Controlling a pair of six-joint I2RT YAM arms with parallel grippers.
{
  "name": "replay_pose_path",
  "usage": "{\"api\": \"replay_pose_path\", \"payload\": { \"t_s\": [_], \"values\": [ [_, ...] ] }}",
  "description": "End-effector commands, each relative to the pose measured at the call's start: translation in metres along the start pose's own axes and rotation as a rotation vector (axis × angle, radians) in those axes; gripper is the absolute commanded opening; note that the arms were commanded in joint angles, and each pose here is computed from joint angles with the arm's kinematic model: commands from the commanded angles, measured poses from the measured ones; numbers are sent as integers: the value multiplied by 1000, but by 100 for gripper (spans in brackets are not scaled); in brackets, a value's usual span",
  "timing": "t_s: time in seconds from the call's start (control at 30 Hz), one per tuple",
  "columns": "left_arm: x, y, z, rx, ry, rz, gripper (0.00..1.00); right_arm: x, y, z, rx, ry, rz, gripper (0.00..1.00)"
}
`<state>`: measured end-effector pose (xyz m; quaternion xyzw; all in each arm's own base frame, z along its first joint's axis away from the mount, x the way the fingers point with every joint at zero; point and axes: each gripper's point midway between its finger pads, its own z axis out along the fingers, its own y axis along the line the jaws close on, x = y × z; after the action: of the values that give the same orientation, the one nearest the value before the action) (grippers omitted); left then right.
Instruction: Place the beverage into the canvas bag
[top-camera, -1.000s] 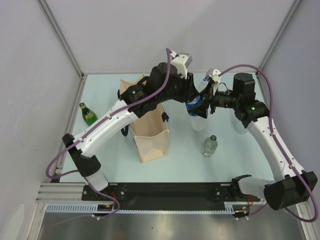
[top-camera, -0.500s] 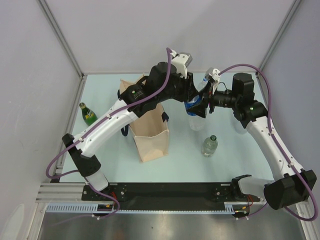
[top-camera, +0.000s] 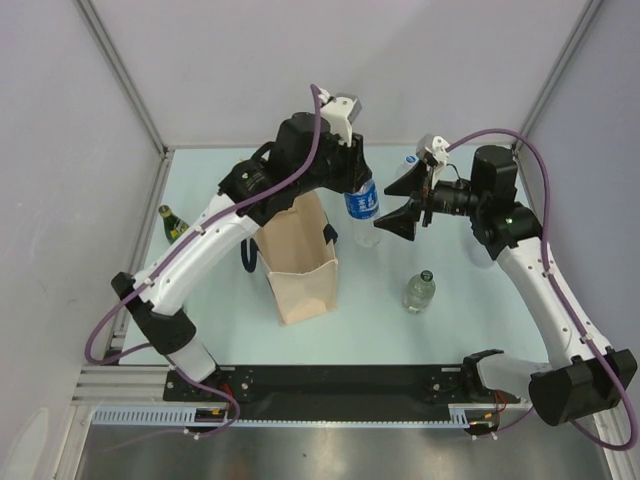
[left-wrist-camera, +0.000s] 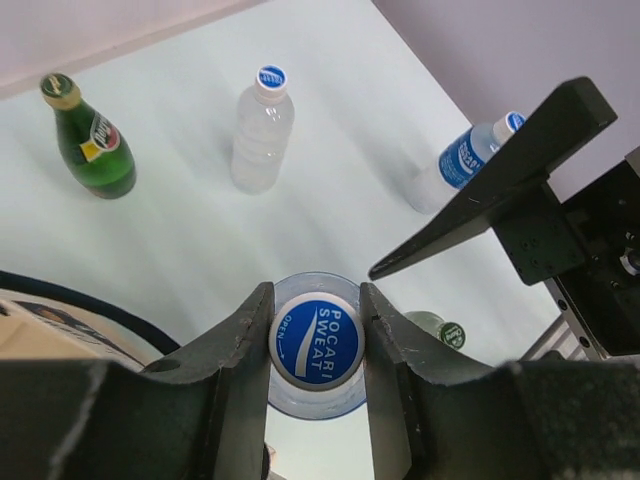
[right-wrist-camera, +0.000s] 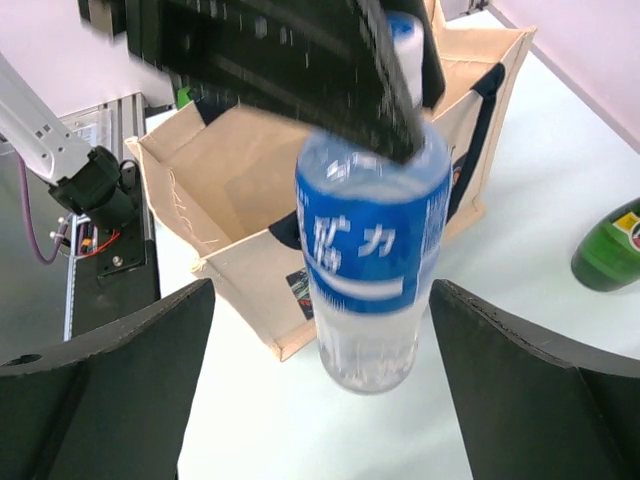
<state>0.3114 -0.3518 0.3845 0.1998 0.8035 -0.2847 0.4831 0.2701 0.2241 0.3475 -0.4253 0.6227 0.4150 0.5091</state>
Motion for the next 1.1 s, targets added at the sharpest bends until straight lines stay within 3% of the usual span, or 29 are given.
{"api": "replay_pose_path", "payload": {
  "t_s": [0.0, 0.53, 0.73, 1.07],
  "values": [
    [-107, -16, -85, 73, -352, -7, 0, -21, 7, -13, -4, -45, -77, 95],
    [-157, 66, -182, -215, -583, 77, 0, -2, -19, -38, 115, -31, -39, 96],
    [-127, 115, -165, -325, -524, 80, 0, 4, -23, -42, 131, -25, -24, 97],
    [-77, 163, -98, -330, -501, 88, 0, 14, -28, -44, 149, -16, -6, 97]
  ]
}}
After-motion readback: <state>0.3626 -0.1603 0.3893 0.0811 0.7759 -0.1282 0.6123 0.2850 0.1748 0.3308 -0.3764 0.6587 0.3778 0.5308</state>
